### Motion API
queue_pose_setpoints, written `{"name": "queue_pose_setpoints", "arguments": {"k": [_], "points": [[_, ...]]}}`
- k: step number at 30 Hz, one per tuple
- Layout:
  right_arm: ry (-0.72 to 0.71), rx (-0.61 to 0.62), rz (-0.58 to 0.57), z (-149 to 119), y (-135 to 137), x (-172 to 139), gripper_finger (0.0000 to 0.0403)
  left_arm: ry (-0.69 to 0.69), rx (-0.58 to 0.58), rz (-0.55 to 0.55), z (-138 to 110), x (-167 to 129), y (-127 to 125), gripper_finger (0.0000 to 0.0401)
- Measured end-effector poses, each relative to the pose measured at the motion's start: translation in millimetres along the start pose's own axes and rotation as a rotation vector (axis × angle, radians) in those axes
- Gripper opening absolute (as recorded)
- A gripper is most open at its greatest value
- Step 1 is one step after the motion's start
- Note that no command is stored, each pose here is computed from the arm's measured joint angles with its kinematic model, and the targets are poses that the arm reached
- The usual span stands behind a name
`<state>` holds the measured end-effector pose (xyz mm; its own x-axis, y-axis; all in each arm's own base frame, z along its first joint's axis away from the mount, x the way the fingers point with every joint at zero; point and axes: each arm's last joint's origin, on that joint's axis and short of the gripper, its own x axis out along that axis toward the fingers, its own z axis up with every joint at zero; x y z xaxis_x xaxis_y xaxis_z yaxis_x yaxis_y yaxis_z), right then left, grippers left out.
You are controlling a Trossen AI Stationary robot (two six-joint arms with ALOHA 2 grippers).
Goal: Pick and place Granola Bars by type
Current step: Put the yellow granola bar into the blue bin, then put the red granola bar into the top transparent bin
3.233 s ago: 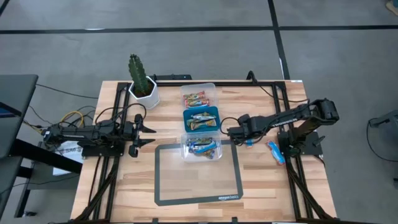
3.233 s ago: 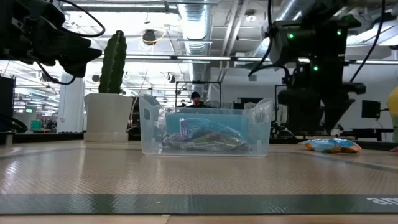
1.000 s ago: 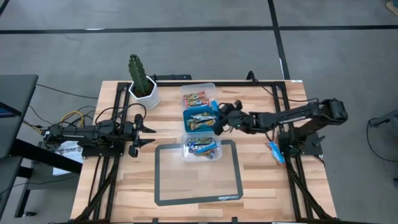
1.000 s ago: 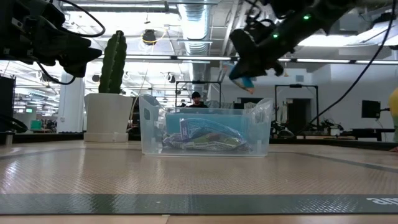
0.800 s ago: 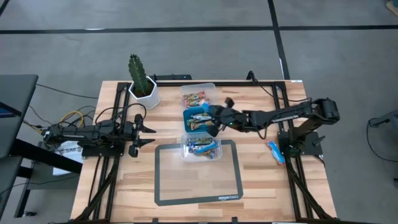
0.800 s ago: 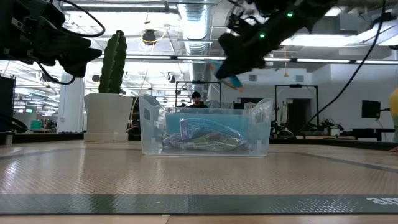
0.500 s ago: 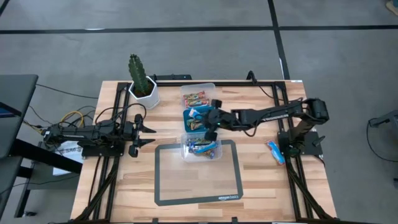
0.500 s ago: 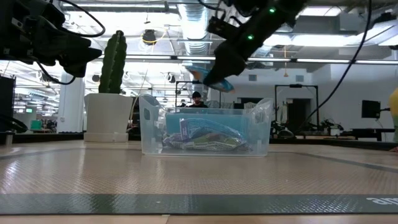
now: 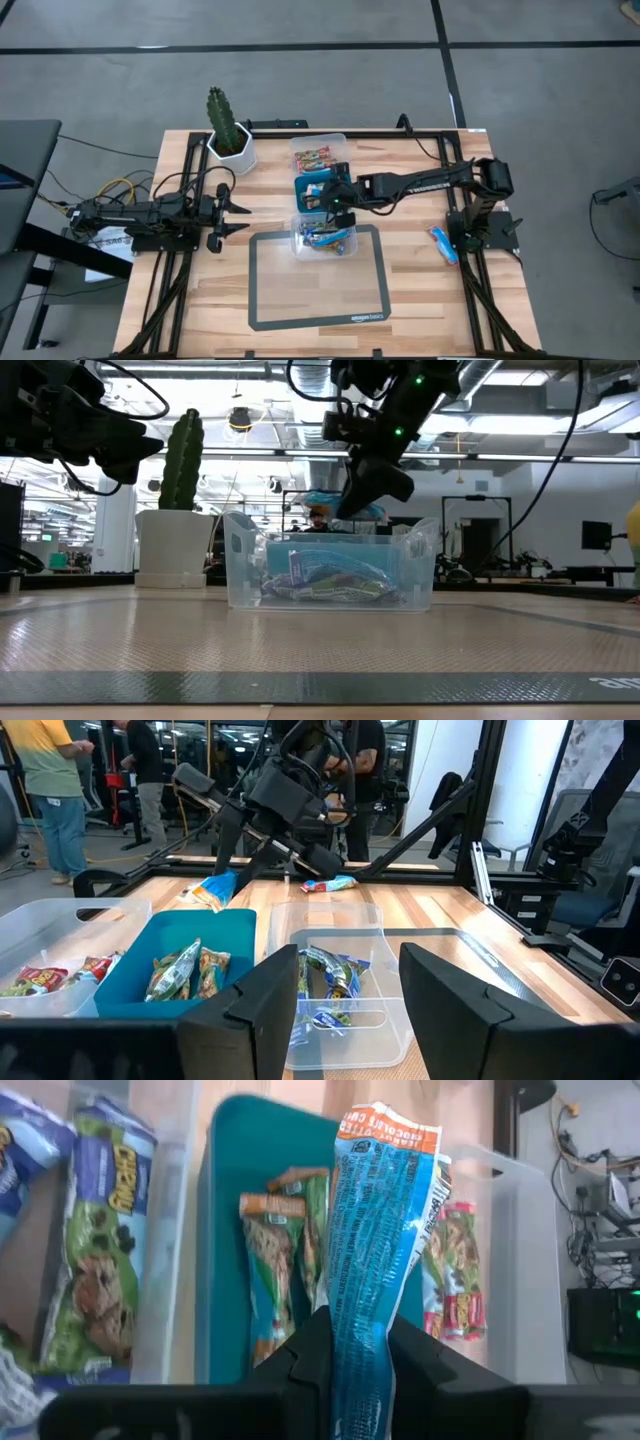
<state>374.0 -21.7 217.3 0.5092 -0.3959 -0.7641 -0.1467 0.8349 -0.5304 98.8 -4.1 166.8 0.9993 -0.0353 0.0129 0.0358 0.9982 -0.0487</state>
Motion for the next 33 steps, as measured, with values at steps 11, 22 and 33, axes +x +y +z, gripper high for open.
{"name": "queue_pose_setpoints", "arguments": {"k": [11, 22, 33], "points": [[0.042, -0.04, 0.007, -4, 1, -1, 0.0091, 0.0, 0.0, 0.001, 0, 0, 0, 0.0168], [0.071, 0.005, -0.058, -5, -1, -1, 0.0199, 0.0, 0.0, 0.001, 0, 0, 0, 0.0168], [0.262, 0.488, -0.039, -24, 11, -22, 0.0225, 0.0, 0.0, 0.002, 0, 0, 0, 0.0168]]}}
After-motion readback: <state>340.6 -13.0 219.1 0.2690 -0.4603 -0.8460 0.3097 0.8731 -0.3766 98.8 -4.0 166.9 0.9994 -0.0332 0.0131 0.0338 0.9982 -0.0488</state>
